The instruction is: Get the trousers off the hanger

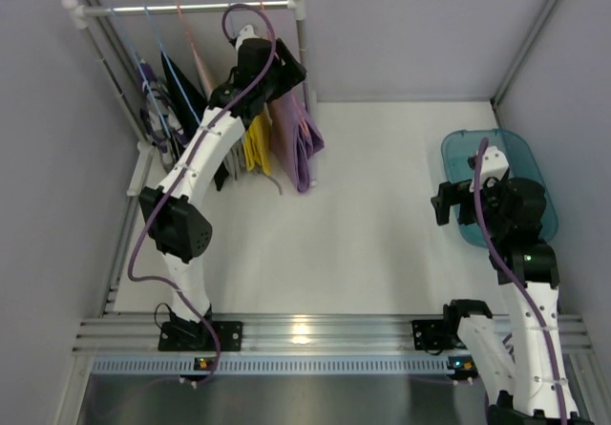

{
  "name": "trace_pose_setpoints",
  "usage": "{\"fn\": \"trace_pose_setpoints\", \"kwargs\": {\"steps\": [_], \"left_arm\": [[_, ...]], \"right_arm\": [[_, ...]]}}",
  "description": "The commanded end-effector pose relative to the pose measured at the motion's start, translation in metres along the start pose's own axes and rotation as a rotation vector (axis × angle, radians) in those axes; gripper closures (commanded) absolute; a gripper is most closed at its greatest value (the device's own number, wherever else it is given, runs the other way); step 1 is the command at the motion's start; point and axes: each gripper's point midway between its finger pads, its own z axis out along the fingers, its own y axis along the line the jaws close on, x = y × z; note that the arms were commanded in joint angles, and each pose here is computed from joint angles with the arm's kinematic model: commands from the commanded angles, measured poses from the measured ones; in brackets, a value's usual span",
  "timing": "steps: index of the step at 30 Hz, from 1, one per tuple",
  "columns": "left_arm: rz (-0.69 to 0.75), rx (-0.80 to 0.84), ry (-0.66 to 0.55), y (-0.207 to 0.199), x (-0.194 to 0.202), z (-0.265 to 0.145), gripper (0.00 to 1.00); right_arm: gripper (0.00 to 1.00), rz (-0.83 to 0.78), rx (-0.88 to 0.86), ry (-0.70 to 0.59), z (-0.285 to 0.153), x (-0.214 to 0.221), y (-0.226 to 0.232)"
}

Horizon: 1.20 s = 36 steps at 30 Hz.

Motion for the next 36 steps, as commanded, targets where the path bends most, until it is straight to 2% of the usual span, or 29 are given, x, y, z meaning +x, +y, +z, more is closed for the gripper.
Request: {"fn": "trace_pose_setpoints", "kwargs": {"steps": [1, 4, 7, 11, 15, 18, 22, 29, 36], "left_arm": [[-0.066, 0.081, -0.097, -0.027, -0.027, 0.005, 0.26], [-0.078, 0.100, -0.095, -0.031, -0.026, 0.010, 0.28], [-0.096, 0.138, -0.082, -0.039, -0.026, 0.011, 0.33], [-0.102, 0.206, -0.071, -0.054, -0.030, 0.003, 0.45], [-0.110, 0.253, -0.072, -0.066, -0.038, -0.010, 0.67], [-0.102, 0.279, -0.094, -0.072, -0.050, -0.021, 0.79], [-0.076, 0.325, -0.108, -0.082, -0.062, -0.037, 0.99], [-0.061, 0.396, -0.160, -0.096, -0.085, -0.061, 1.00], [-0.018, 0.503, -0.267, -0.123, -0.118, -0.107, 1.00]], "right_arm": [[0.00, -0.041, 0.031, -0.111, -0.007, -0.036, -0.008], [0.01, -0.044, 0.032, -0.111, -0.008, -0.035, -0.008], [0.01, -0.045, 0.034, -0.109, -0.008, -0.033, -0.008], [0.00, -0.044, 0.034, -0.109, -0.009, -0.033, -0.007], [0.00, -0.041, 0.031, -0.110, -0.009, -0.033, -0.007], [0.01, -0.041, 0.027, -0.115, -0.010, -0.033, -0.005], [0.00, -0.043, 0.025, -0.121, -0.011, -0.035, -0.005], [0.00, -0.035, 0.000, -0.138, -0.010, -0.042, -0.001], [0.00, -0.040, -0.026, -0.146, -0.009, -0.047, 0.003]]}}
